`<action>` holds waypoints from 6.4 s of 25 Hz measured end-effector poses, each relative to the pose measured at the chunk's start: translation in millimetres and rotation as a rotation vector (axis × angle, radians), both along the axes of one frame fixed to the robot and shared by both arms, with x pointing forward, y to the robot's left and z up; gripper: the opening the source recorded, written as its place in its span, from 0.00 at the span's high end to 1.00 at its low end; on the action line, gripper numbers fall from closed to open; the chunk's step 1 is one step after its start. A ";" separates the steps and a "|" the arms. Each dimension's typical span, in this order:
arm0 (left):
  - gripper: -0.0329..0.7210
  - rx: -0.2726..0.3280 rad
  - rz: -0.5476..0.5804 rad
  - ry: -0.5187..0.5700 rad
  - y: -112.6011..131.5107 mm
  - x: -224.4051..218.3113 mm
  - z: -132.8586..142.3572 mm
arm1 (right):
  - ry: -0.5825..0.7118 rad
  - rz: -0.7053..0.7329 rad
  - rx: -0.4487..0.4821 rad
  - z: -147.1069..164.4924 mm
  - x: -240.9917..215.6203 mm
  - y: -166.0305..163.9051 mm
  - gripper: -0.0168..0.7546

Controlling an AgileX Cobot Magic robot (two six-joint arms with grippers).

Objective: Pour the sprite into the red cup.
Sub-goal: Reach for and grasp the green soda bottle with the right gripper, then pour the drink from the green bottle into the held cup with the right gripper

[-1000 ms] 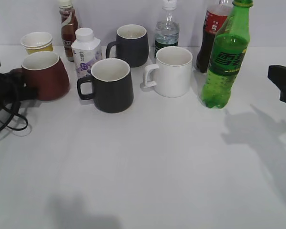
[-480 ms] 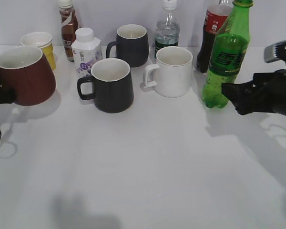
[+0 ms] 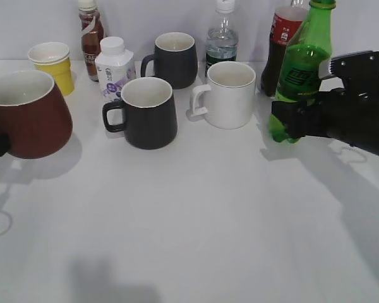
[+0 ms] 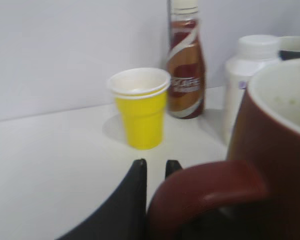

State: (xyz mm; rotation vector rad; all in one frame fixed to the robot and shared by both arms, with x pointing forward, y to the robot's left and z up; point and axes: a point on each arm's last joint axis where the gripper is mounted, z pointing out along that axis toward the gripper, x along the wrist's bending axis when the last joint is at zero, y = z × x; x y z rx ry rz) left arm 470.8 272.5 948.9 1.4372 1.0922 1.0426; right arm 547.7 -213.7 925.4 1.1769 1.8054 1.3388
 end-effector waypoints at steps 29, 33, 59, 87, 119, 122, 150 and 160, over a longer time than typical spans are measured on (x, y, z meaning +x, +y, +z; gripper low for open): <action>0.85 0.072 -0.468 0.084 -71.6 -26.6 -6.5 | -0.097 0.025 -0.085 5.4 26.3 4.7 0.44; 0.85 0.076 -0.501 0.083 -77.4 -29.7 -6.6 | -0.197 0.119 -0.167 33.2 18.2 8.7 0.44; 0.85 0.179 -0.829 0.080 -151.9 18.1 3.0 | -0.627 0.608 -0.570 94.1 9.8 36.4 0.44; 0.85 0.154 -0.906 0.102 -182.7 8.5 7.2 | -0.930 0.795 -1.001 88.0 4.8 38.4 0.44; 0.85 0.221 -0.942 0.087 -198.7 11.1 16.6 | -1.079 0.830 -1.205 87.6 5.4 37.8 0.44; 0.85 0.219 -0.944 0.085 -198.8 10.9 16.8 | -1.084 0.820 -1.213 88.1 6.0 37.6 0.44; 0.85 0.224 -0.949 0.083 -198.9 10.6 16.6 | -1.103 0.787 -1.236 90.3 7.9 36.8 0.44; 0.85 0.225 -0.949 0.083 -198.9 10.6 16.6 | -1.104 0.783 -1.235 90.9 7.9 36.8 0.44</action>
